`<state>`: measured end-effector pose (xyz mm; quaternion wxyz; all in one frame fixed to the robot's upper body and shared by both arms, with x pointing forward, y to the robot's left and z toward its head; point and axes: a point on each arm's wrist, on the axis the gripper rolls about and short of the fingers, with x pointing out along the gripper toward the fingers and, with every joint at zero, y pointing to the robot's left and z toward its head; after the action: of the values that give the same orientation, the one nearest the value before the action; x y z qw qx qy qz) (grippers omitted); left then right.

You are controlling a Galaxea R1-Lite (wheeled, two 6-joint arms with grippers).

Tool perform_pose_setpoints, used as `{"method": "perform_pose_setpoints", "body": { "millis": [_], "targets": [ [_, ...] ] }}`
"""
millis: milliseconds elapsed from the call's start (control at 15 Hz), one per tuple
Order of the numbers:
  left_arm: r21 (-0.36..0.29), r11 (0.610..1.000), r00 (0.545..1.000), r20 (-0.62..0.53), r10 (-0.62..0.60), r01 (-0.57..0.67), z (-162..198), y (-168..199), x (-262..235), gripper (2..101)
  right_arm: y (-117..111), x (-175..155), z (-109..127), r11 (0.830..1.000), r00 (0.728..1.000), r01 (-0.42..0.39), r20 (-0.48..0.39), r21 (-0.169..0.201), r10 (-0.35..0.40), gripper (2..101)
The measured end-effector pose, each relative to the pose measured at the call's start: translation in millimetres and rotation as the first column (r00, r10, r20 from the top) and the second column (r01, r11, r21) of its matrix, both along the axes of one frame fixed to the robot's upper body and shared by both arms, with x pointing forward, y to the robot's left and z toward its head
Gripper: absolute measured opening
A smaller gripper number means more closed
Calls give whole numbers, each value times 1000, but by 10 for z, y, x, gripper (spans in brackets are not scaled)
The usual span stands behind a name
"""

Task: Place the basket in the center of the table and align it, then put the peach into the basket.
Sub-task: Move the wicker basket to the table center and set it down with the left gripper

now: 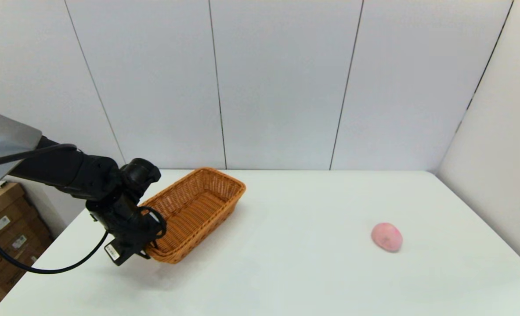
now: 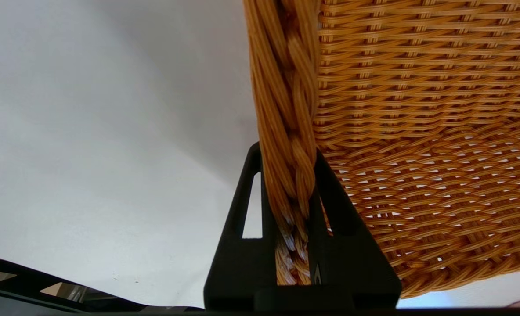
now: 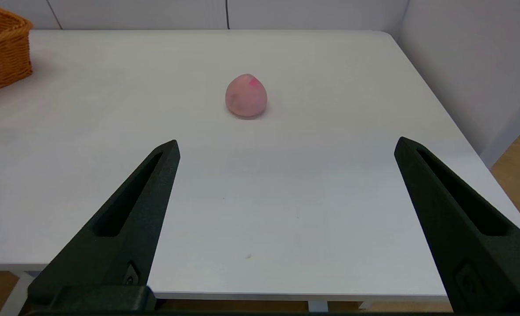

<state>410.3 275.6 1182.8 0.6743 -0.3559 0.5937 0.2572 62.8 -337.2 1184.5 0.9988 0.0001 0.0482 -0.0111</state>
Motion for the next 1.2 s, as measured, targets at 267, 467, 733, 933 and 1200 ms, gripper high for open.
{"method": "perform_pose_setpoints", "body": {
  "millis": [267,467,733,933,1200],
  "targets": [
    [-55,998,1000,9,-9,10,14,-13,10,145,0,0,2,1000,1000,1,1,0,-1,971],
    [-161,986,993,114,-34,52,266,-31,-18,139,0,0,1,1000,1000,1,0,0,-1,971],
    [-260,947,961,246,-123,188,663,-80,-179,139,0,0,0,1000,1000,1,0,0,-1,971],
    [-254,907,915,317,-251,337,836,-296,-333,138,0,0,1,1000,1000,1,0,0,-1,971],
    [-209,795,802,350,-484,570,852,-788,-541,138,0,0,1,1000,1000,1,0,0,-1,971]
  ]
}}
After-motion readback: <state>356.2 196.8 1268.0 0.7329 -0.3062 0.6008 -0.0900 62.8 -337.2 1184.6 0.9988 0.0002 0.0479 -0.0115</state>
